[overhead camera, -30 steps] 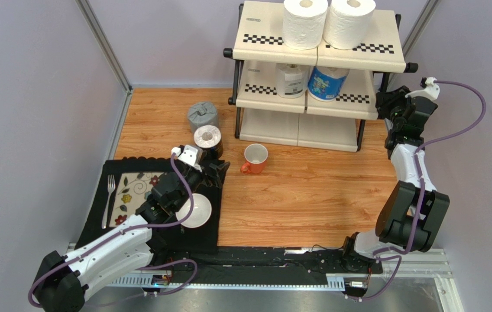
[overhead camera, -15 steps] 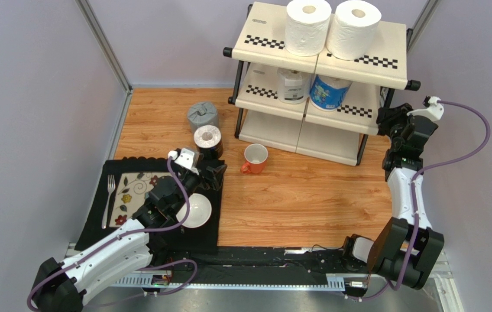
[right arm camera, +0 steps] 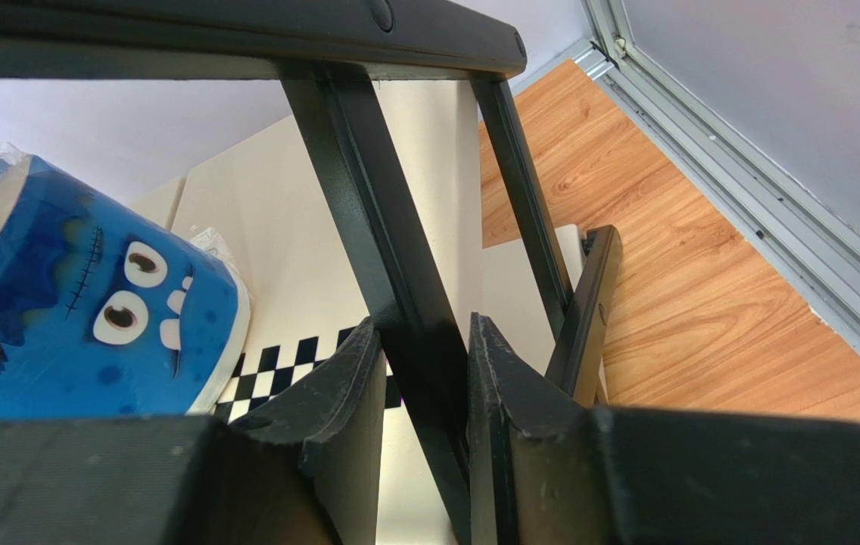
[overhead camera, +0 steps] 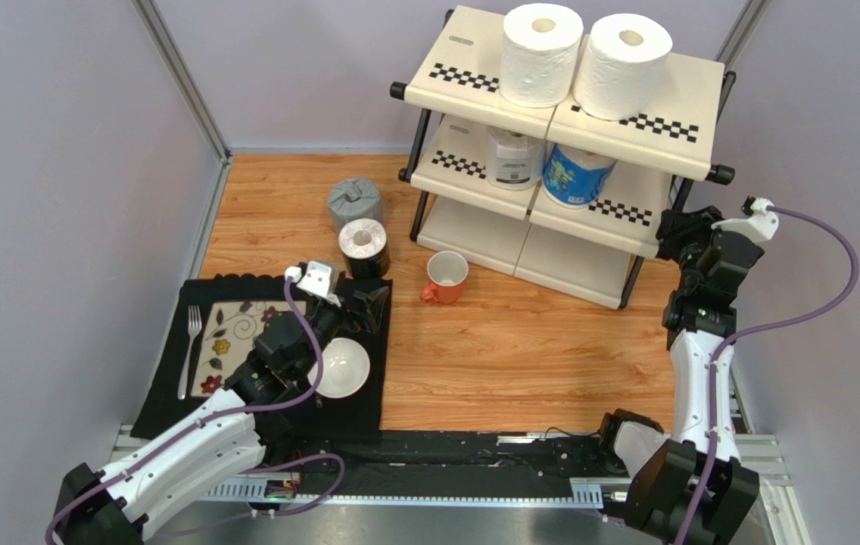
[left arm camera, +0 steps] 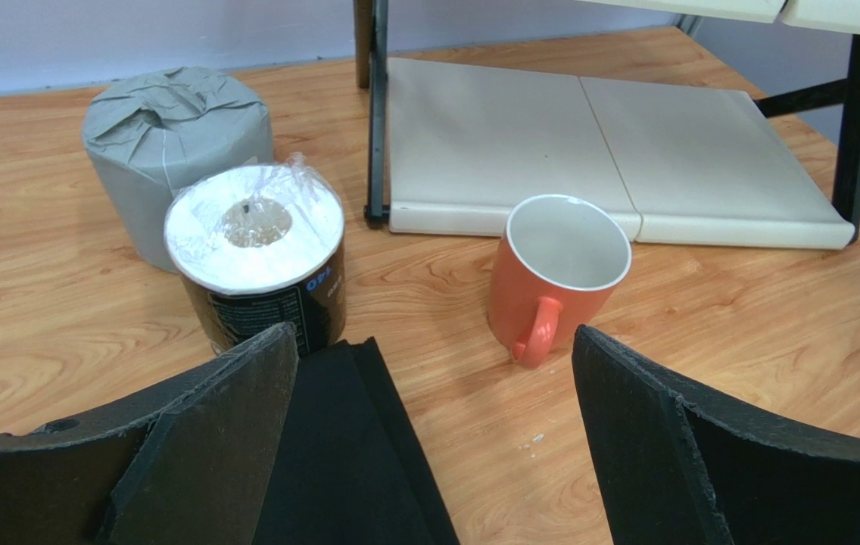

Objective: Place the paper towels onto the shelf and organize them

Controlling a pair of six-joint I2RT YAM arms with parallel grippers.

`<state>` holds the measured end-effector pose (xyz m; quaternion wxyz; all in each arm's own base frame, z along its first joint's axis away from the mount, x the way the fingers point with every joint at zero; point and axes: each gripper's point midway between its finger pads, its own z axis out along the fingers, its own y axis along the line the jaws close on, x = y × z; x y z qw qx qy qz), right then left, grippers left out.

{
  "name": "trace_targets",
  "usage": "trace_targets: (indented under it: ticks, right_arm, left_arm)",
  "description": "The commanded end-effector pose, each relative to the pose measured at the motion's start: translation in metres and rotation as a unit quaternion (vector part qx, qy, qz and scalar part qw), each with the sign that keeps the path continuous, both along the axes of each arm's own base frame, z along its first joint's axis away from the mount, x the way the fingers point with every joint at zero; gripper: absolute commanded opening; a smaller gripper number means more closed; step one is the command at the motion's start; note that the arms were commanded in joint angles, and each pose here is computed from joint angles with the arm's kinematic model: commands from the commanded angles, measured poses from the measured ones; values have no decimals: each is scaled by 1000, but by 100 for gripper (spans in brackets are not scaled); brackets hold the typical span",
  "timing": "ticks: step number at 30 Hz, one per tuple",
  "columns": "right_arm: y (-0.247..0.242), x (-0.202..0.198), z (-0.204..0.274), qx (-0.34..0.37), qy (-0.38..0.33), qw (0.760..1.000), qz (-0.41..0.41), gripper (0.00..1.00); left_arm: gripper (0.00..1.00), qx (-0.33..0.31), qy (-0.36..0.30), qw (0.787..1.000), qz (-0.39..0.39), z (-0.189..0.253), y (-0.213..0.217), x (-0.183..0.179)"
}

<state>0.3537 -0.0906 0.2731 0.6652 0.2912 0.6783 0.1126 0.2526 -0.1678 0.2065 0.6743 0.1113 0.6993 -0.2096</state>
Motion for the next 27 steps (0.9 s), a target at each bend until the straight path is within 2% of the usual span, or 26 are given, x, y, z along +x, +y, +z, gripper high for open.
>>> trace_targets:
  ticks: [1, 8, 11, 12, 15, 18, 21, 27]
  right_arm:
    - [2, -9, 33, 49, -62, 997, -16, 7]
    - [2, -24, 38, 42, -65, 996, -33, 9]
    - [2, -32, 45, 37, -74, 996, -39, 25]
    - [3, -33, 47, 36, -76, 996, -37, 39]
    - [8, -41, 56, 31, -89, 995, -33, 62]
    - [13, -51, 64, 23, -102, 994, -27, 71]
    - [22, -62, 71, 27, -121, 992, -15, 72]
    - [37, -76, 56, 45, -110, 993, 5, 72]
  left_arm:
    - [99, -4, 5, 1000, 20, 0, 8, 1]
    - [99, -6, 15, 999, 45, -4, 17, 2]
    - [99, -5, 18, 998, 56, -4, 21, 3]
    - [99, -5, 19, 998, 59, -4, 22, 3]
    - [99, 1, 23, 997, 70, -1, 25, 5]
    - [99, 16, 32, 996, 78, 0, 27, 8]
    - [99, 26, 40, 995, 84, 4, 27, 10]
    - [99, 43, 53, 991, 114, 10, 35, 18]
